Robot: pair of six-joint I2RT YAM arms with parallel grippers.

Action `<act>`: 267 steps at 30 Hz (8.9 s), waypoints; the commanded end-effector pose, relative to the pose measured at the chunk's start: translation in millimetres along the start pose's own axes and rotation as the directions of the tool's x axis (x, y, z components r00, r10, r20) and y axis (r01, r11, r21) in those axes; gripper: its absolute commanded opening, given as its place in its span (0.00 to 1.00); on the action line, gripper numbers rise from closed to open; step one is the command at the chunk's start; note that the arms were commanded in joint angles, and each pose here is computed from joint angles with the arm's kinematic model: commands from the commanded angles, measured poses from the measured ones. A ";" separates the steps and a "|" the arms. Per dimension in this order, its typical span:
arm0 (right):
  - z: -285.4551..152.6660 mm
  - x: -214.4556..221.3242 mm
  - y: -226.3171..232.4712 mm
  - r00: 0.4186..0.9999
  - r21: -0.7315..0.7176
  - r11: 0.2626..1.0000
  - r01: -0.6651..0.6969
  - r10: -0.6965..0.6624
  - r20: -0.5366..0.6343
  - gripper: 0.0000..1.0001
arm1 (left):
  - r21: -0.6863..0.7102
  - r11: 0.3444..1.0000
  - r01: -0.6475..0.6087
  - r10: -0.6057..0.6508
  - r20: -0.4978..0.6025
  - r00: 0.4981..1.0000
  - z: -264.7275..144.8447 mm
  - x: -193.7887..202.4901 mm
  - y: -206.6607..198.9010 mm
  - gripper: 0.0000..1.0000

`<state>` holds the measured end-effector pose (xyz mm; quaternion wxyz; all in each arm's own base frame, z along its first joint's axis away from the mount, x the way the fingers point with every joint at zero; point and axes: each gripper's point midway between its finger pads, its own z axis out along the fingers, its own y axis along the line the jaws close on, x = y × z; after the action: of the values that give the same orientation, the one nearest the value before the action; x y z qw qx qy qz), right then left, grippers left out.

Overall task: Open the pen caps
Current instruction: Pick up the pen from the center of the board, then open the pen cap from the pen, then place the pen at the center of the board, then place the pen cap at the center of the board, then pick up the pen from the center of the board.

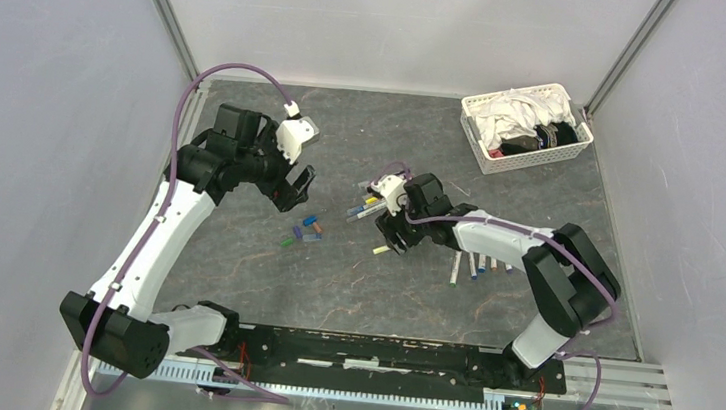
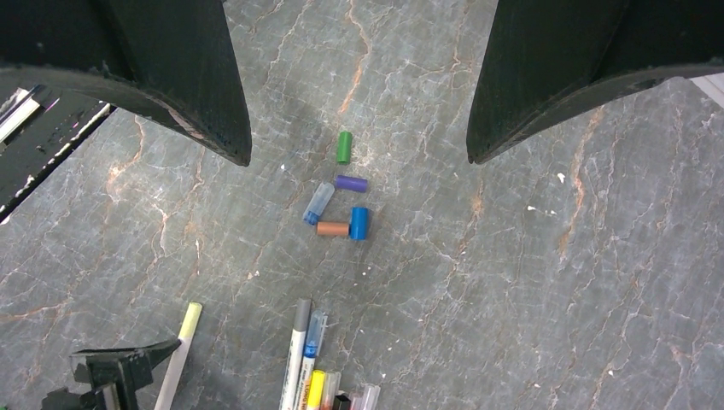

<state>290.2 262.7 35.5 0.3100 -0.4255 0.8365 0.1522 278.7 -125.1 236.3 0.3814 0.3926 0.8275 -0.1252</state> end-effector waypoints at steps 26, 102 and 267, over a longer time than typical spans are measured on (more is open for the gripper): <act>-12.4 73.5 22.2 0.993 0.011 0.998 -0.068 0.068 -0.091 0.33 | 0.068 0.996 -0.048 0.047 0.018 0.999 -11.0 -7.4 -11.1 1.00; -92.7 -46.6 171.3 0.937 -0.749 0.635 -0.192 0.346 0.052 0.00 | 0.632 0.677 -0.376 0.402 0.110 0.909 6.9 48.0 -110.6 0.02; -63.3 -72.1 130.4 0.918 -0.573 0.815 0.087 0.158 0.363 0.00 | 0.614 0.772 -0.168 0.079 0.169 0.982 -2.3 57.5 -77.2 1.00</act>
<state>221.6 339.5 102.2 0.3556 -0.4459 0.7173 0.4002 211.7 -123.2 177.6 0.2702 0.4987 0.7508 -0.3386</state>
